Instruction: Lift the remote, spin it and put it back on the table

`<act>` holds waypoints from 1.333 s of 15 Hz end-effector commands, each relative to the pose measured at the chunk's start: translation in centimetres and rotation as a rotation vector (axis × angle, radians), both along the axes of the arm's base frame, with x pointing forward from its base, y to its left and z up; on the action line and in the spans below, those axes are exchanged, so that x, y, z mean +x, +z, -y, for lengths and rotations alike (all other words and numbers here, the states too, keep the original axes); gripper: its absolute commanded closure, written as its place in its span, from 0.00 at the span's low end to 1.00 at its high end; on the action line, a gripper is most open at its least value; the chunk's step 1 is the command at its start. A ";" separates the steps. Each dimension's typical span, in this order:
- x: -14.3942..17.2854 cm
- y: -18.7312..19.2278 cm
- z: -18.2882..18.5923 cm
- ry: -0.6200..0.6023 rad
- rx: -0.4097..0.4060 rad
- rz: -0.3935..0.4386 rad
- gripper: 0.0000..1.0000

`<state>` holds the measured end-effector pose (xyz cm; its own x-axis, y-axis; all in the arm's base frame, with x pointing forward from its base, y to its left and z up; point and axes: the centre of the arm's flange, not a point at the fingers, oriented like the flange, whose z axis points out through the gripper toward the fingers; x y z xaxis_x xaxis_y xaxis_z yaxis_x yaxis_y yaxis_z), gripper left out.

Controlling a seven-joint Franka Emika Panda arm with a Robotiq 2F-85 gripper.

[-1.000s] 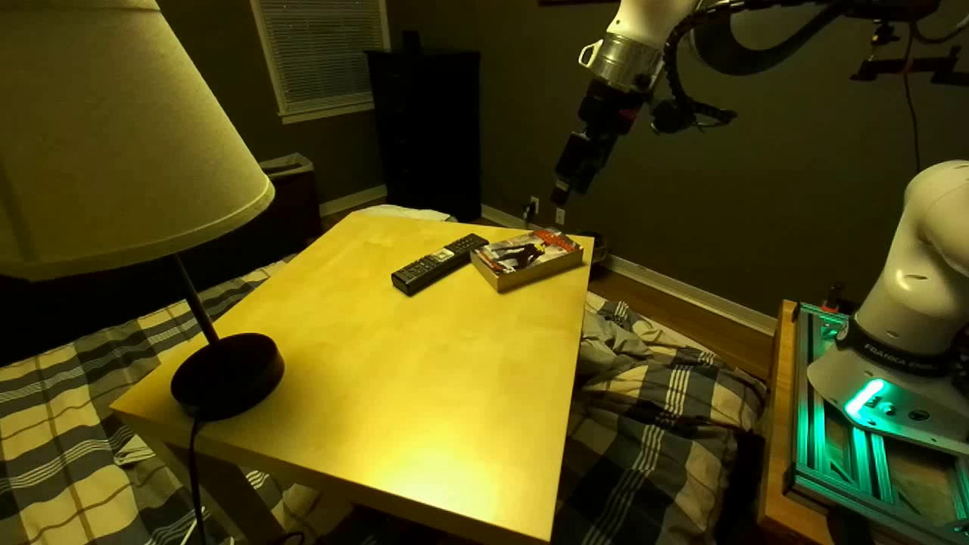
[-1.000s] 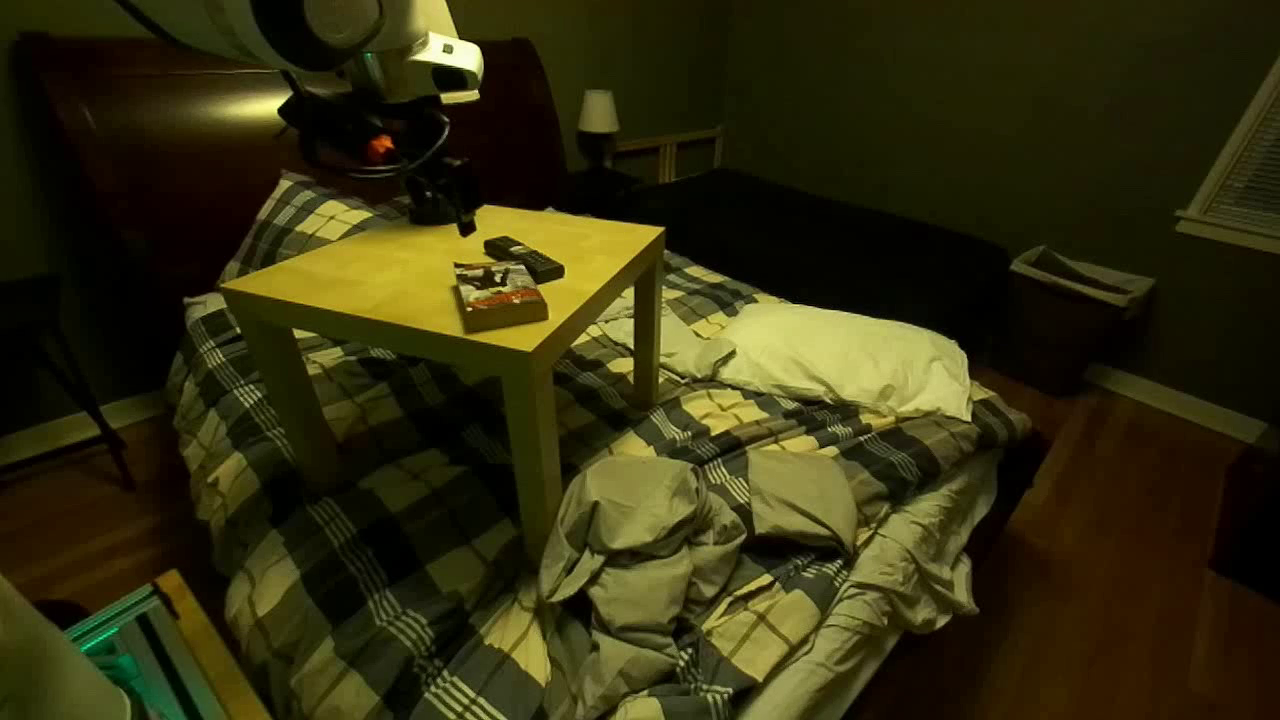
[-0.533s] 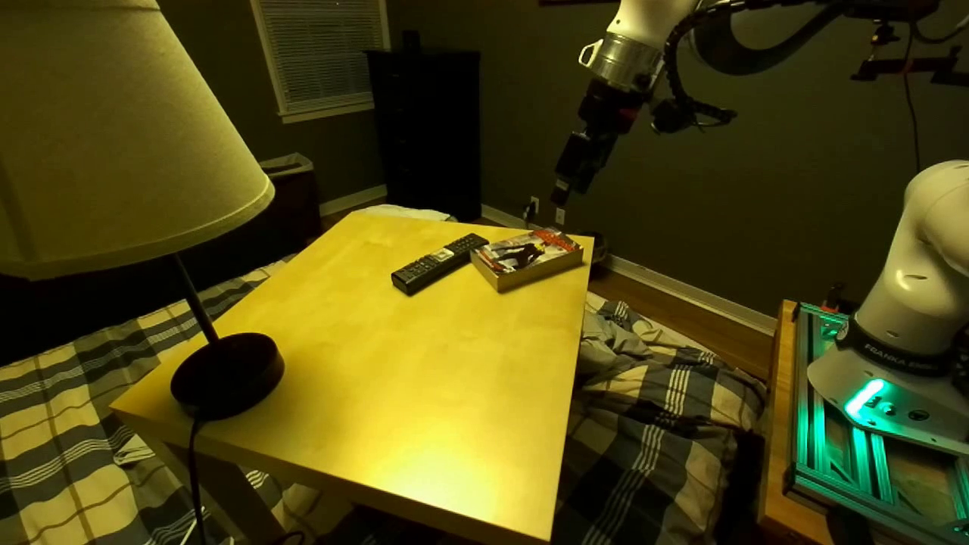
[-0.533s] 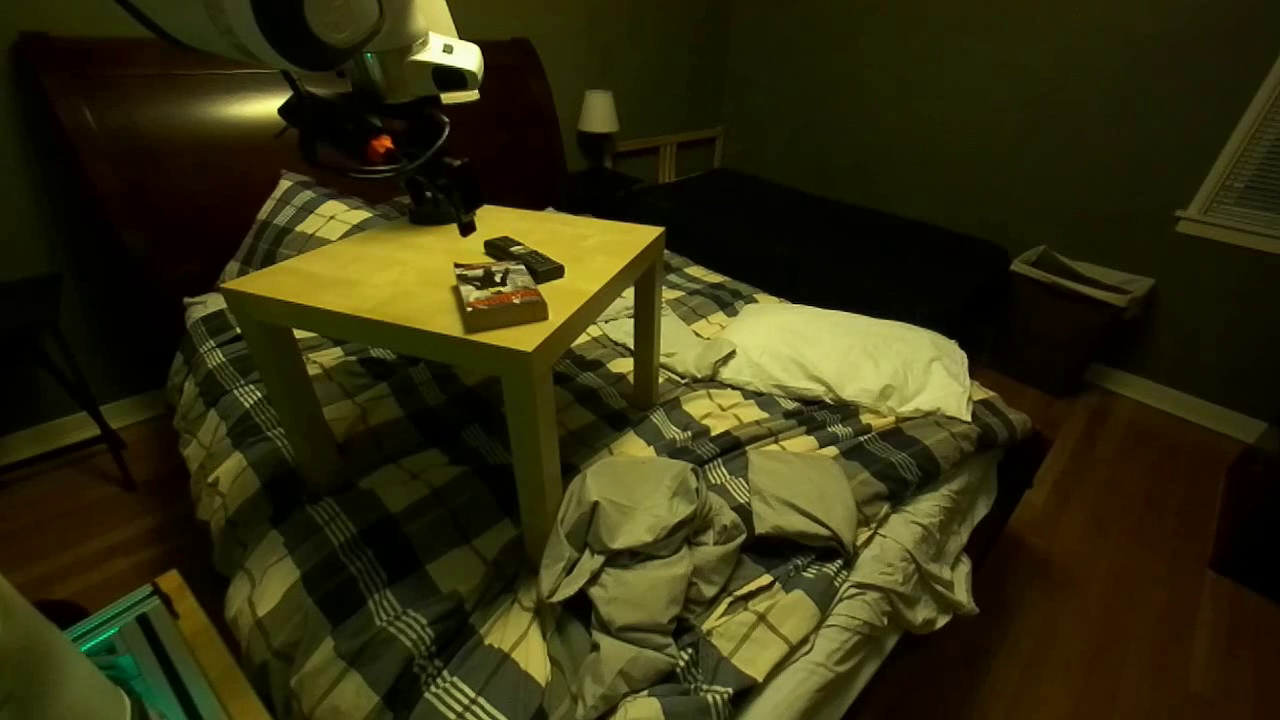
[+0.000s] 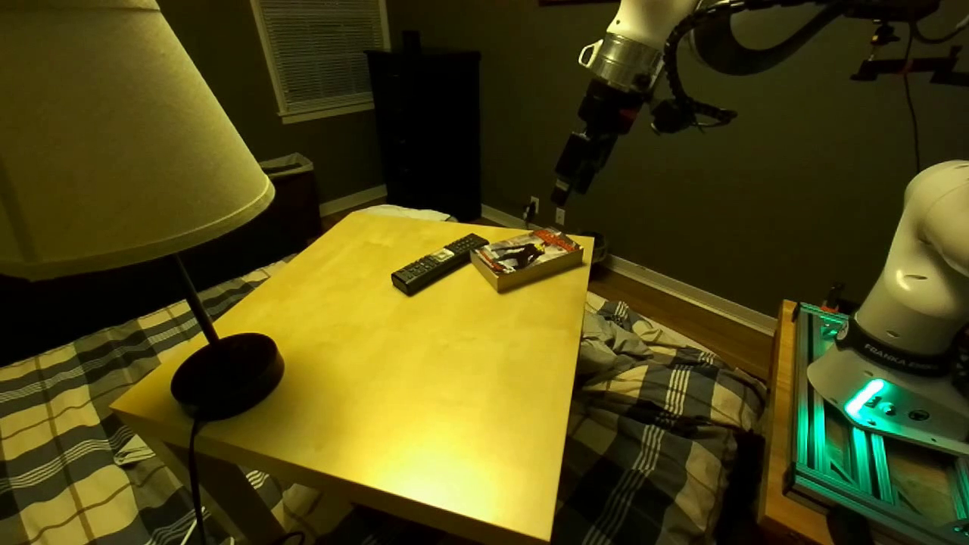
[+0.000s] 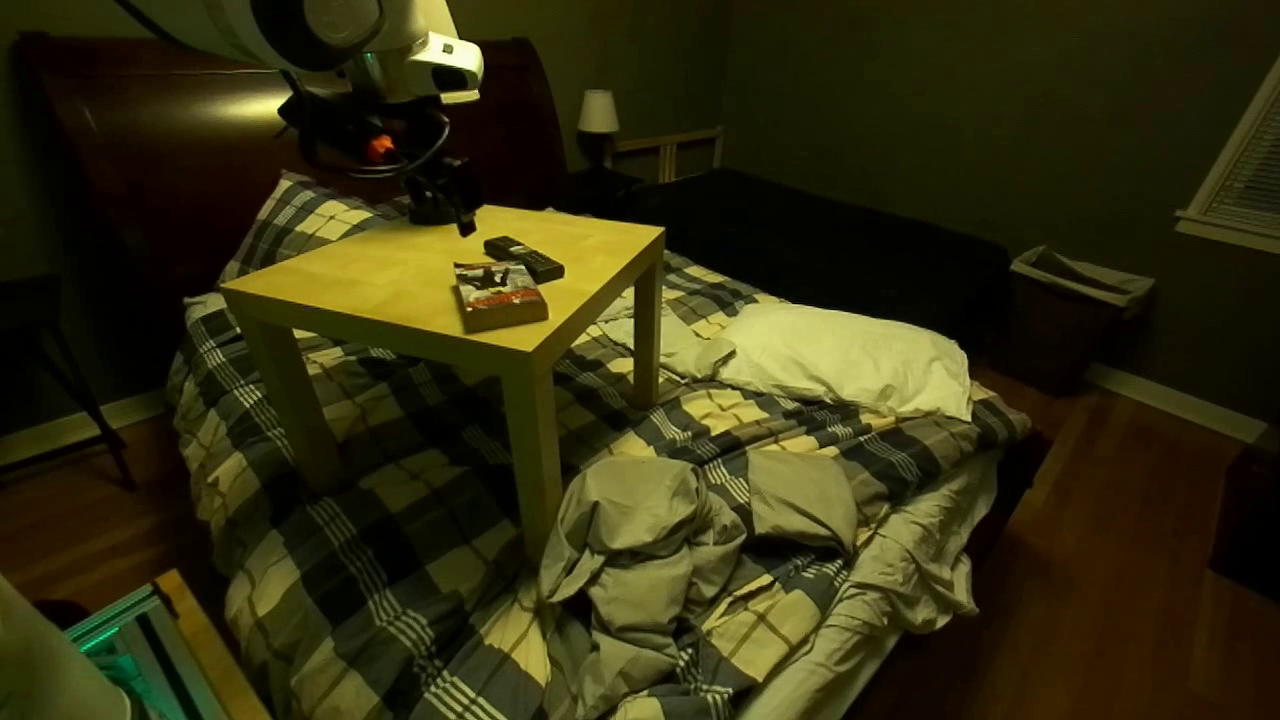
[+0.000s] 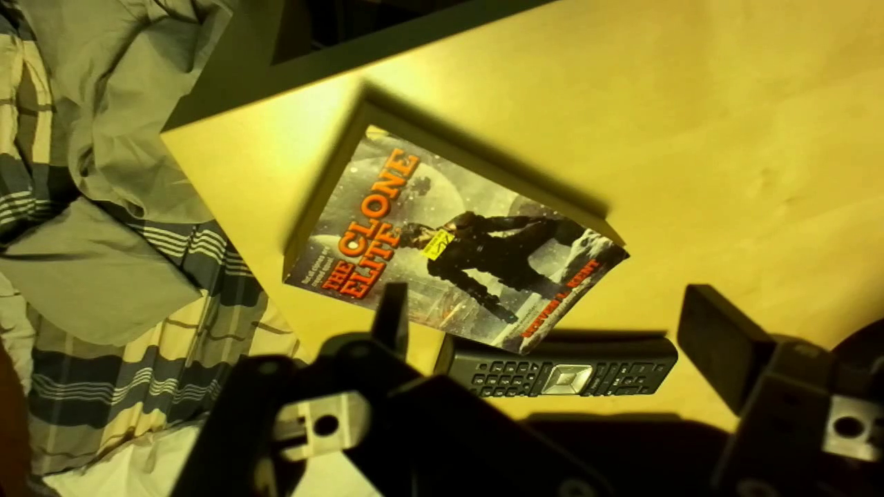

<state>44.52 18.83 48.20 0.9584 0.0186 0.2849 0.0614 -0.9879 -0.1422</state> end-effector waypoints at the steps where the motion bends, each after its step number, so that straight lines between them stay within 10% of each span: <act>1: 0.0 0.0 0.0 0.000 0.000 0.000 0.00; 8: 4.7 1.1 -4.7 0.258 -0.136 0.079 0.00; 20: 15.9 -4.1 -16.4 0.874 -0.221 -0.025 0.00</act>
<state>55.67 32.98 44.22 0.6691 0.7020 0.2438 0.7219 -0.6919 0.0111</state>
